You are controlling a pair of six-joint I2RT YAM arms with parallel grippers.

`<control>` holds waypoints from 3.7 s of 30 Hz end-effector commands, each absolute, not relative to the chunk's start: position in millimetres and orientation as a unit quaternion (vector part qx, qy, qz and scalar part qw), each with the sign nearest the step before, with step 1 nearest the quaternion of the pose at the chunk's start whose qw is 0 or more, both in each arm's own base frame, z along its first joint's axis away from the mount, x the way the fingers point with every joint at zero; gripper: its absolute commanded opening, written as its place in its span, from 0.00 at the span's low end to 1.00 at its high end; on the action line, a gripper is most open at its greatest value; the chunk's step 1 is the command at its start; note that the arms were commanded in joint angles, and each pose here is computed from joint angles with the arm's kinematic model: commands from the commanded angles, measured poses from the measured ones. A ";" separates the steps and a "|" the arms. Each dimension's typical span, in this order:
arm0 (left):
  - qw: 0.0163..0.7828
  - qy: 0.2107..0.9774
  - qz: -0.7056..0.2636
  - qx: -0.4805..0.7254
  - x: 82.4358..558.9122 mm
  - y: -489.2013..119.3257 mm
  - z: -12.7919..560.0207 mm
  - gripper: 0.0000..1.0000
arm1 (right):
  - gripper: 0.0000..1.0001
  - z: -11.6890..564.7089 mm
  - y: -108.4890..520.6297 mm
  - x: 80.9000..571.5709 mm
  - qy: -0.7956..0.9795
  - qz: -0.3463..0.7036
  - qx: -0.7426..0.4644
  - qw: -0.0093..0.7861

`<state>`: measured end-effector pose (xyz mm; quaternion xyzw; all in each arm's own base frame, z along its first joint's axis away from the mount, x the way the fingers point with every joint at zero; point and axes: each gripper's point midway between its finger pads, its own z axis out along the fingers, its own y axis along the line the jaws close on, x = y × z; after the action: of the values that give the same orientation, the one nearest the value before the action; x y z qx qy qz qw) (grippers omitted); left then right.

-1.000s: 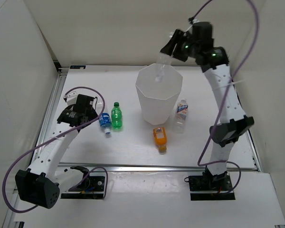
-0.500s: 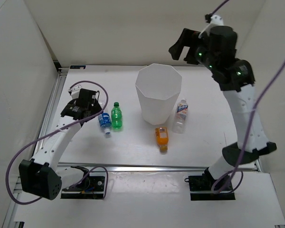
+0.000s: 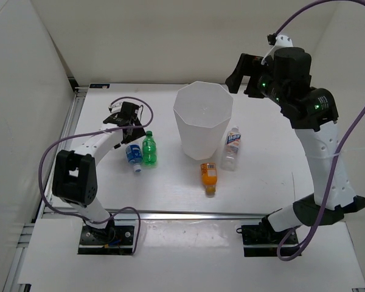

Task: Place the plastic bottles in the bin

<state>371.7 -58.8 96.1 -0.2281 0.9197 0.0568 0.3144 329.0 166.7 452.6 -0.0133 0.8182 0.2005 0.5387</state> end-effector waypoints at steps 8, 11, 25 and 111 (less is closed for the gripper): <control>0.289 0.920 0.043 -0.261 387.5 -53.2 68.9 1.00 | 1.00 469.3 121.4 303.1 0.805 0.159 0.002 0.571; 0.266 0.926 0.039 -0.266 375.6 -55.8 50.9 1.00 | 1.00 462.1 111.3 301.8 0.810 0.148 0.007 0.568; 0.437 0.849 0.035 -0.296 424.8 -36.0 194.3 0.37 | 1.00 458.1 94.0 299.6 0.811 0.172 0.043 0.557; 0.394 0.848 0.089 -0.343 282.8 9.7 169.9 1.00 | 0.18 420.8 105.4 390.7 0.833 0.228 0.177 0.473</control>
<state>276.9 7.8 164.2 -0.2973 0.8729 0.1098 0.3709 398.2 82.8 361.4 0.2239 0.8612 0.1877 0.4158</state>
